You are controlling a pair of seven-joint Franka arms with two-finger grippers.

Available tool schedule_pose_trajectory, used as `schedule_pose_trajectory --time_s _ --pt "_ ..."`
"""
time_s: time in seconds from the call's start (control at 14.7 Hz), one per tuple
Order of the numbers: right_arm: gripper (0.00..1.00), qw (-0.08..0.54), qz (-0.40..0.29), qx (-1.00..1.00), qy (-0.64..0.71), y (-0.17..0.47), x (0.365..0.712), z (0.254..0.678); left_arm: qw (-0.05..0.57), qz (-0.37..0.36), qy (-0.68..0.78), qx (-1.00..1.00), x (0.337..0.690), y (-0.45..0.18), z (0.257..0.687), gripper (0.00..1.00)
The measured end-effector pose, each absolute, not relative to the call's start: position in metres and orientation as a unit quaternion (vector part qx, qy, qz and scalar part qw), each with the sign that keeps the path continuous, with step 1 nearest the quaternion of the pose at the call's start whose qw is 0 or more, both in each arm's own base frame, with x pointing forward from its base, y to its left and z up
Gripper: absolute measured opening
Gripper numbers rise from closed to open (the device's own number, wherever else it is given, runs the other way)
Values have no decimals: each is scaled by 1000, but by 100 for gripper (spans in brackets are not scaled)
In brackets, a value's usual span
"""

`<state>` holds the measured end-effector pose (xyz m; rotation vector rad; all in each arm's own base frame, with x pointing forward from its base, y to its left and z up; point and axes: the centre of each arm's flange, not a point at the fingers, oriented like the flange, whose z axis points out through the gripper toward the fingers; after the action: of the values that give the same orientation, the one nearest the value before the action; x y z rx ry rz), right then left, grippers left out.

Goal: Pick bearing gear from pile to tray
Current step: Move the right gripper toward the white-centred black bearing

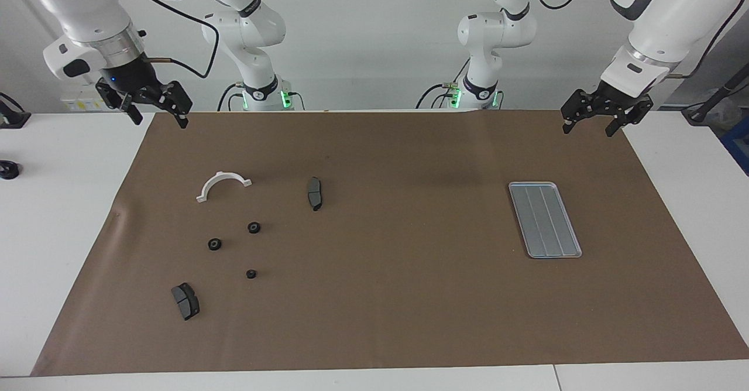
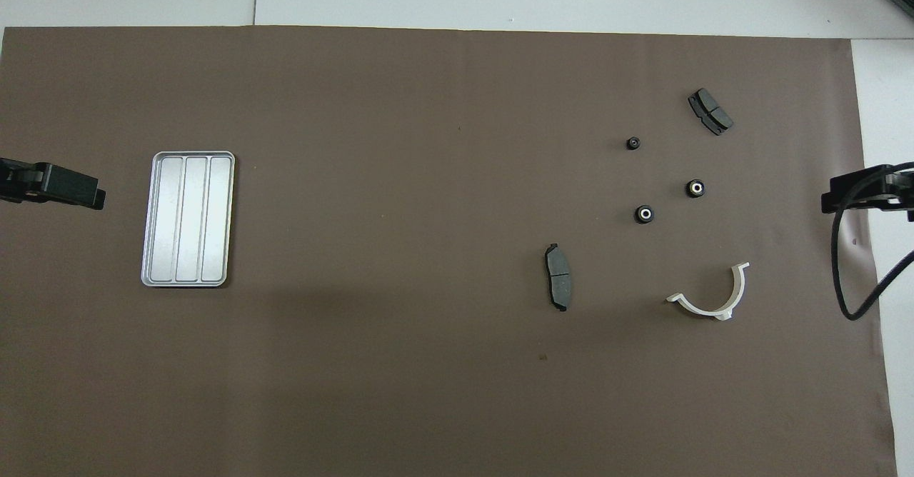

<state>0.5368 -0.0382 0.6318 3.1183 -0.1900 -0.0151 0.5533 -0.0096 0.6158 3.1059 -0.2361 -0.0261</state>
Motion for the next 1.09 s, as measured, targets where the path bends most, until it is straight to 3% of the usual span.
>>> schedule_pose_trajectory --time_s 0.75,1.09 --pt "100 8 0 998 -61 -38 538 621 13 -8 -76 997 553 -10 616 100" --pt "100 9 25 999 -37 -36 556 564 13 -8 -76 997 553 -10 616 100"
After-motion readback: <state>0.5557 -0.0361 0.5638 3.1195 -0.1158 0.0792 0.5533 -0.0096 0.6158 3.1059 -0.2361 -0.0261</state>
